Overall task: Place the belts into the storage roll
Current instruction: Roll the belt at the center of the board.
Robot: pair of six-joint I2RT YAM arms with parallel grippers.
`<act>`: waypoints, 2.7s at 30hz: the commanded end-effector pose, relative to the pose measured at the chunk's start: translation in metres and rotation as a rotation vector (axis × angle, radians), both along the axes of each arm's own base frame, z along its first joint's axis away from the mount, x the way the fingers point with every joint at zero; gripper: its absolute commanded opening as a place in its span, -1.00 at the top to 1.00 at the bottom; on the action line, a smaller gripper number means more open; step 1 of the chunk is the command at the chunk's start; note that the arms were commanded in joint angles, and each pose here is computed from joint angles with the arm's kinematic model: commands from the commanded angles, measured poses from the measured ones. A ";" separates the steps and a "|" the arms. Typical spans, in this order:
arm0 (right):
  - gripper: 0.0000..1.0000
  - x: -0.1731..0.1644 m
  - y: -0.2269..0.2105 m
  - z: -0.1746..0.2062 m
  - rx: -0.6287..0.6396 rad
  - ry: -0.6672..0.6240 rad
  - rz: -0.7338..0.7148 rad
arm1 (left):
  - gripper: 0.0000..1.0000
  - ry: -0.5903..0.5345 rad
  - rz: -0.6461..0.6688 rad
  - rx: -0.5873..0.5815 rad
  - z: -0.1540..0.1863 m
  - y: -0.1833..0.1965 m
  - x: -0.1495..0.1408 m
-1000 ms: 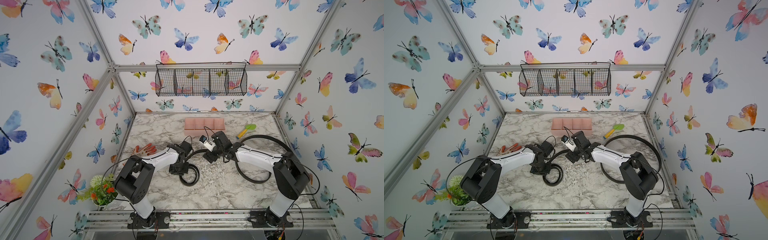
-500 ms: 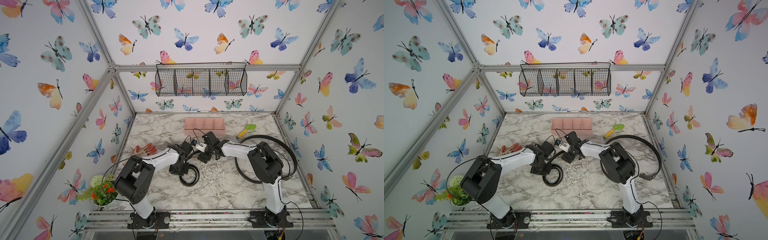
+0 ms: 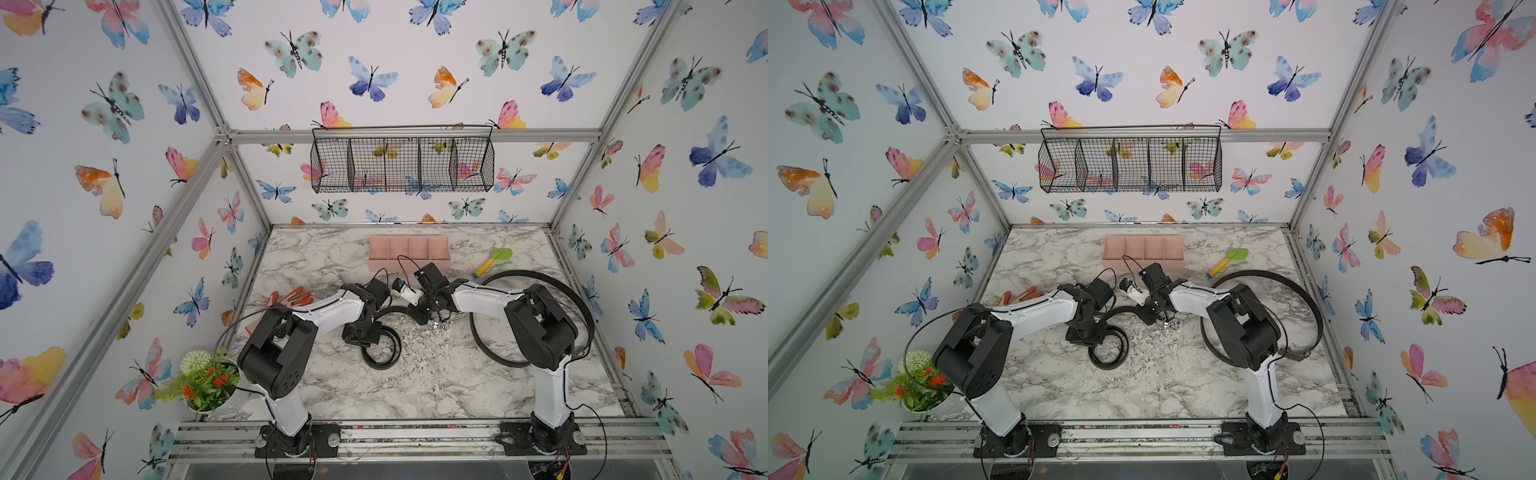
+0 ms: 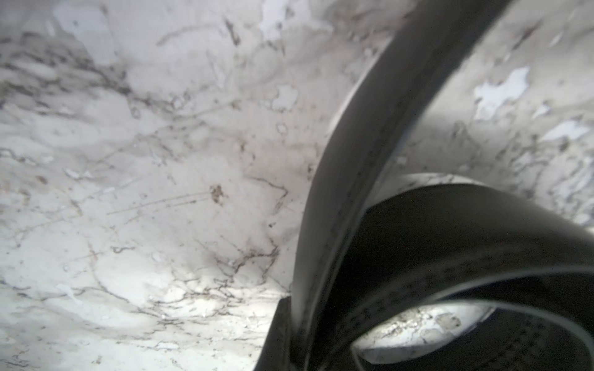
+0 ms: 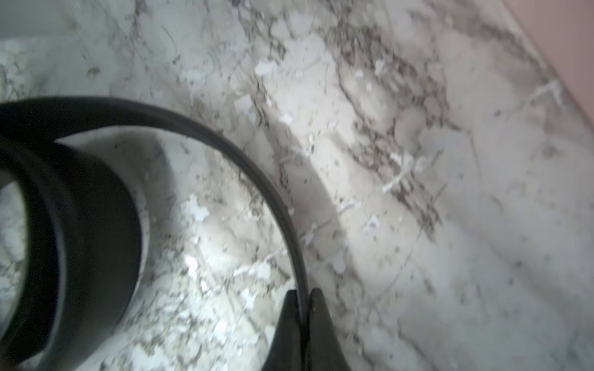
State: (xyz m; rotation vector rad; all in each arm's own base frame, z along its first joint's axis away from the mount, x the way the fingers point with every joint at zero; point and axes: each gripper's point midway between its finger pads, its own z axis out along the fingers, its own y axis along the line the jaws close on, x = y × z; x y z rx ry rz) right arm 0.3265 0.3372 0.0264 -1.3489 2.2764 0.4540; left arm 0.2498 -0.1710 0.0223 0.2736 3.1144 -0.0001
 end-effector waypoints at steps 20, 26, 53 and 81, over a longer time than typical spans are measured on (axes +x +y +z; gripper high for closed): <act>0.94 -0.025 -0.062 0.000 0.066 0.136 -0.586 | 0.68 0.018 -0.063 0.027 -0.022 -0.025 0.035; 0.94 -0.016 -0.066 0.006 0.096 0.134 -0.663 | 0.64 0.019 -0.056 0.033 -0.024 -0.019 0.028; 0.94 0.019 -0.124 -0.002 0.129 0.193 -0.863 | 0.60 0.033 -0.050 0.038 -0.030 -0.014 0.021; 0.94 0.018 -0.147 -0.013 0.158 0.284 -0.950 | 0.75 0.034 0.013 0.023 -0.030 -0.011 0.028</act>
